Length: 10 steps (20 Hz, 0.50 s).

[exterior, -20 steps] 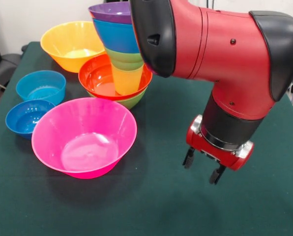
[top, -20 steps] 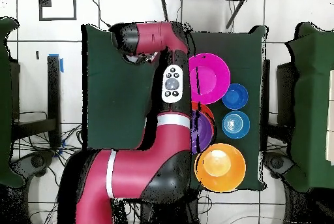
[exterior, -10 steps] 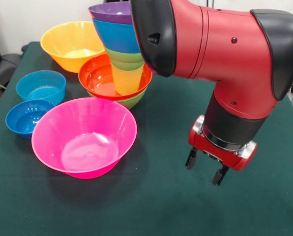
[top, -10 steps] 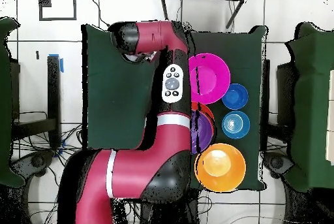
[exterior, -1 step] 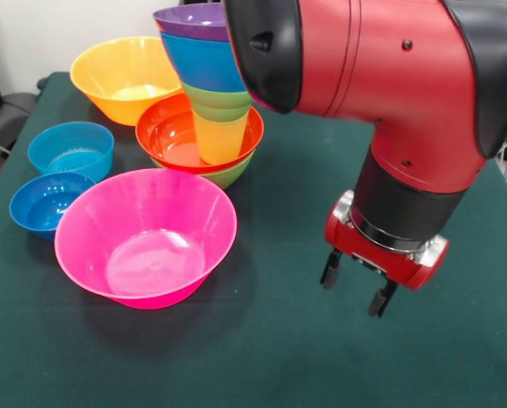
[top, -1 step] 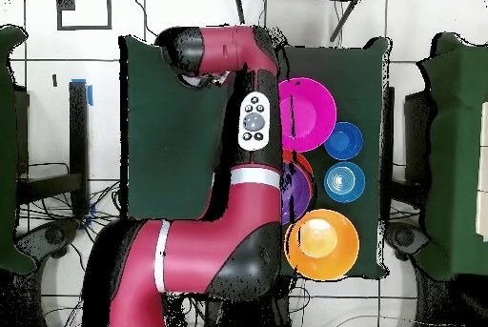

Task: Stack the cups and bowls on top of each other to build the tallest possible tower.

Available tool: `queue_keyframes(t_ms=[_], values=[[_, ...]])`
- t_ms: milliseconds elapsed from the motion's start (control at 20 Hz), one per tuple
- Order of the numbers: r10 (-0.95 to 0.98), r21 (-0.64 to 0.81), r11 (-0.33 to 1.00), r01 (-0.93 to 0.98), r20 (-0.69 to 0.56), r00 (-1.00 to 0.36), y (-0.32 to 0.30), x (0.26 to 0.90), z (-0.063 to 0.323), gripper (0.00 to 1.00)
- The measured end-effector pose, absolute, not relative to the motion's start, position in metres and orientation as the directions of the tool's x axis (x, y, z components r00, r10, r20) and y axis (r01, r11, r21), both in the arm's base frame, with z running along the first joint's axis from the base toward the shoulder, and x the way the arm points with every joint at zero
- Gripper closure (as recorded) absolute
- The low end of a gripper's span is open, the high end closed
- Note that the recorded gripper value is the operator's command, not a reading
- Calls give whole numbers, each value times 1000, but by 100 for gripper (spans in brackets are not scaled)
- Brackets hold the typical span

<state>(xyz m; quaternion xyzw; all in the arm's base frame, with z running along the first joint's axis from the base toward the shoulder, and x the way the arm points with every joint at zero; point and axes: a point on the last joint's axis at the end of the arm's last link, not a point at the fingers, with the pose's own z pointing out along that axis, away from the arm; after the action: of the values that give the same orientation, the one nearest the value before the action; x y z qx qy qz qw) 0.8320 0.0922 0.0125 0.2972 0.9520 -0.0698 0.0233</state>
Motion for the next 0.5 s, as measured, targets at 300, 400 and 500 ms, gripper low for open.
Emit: queue_keyframes(t_ms=[300,400,500], values=[[587,-108,796,596,-105,-803,66,840,34,0],[591,-106,793,600,-109,-800,59,842,38,0],[598,-106,787,607,-110,-794,43,844,43,0]])
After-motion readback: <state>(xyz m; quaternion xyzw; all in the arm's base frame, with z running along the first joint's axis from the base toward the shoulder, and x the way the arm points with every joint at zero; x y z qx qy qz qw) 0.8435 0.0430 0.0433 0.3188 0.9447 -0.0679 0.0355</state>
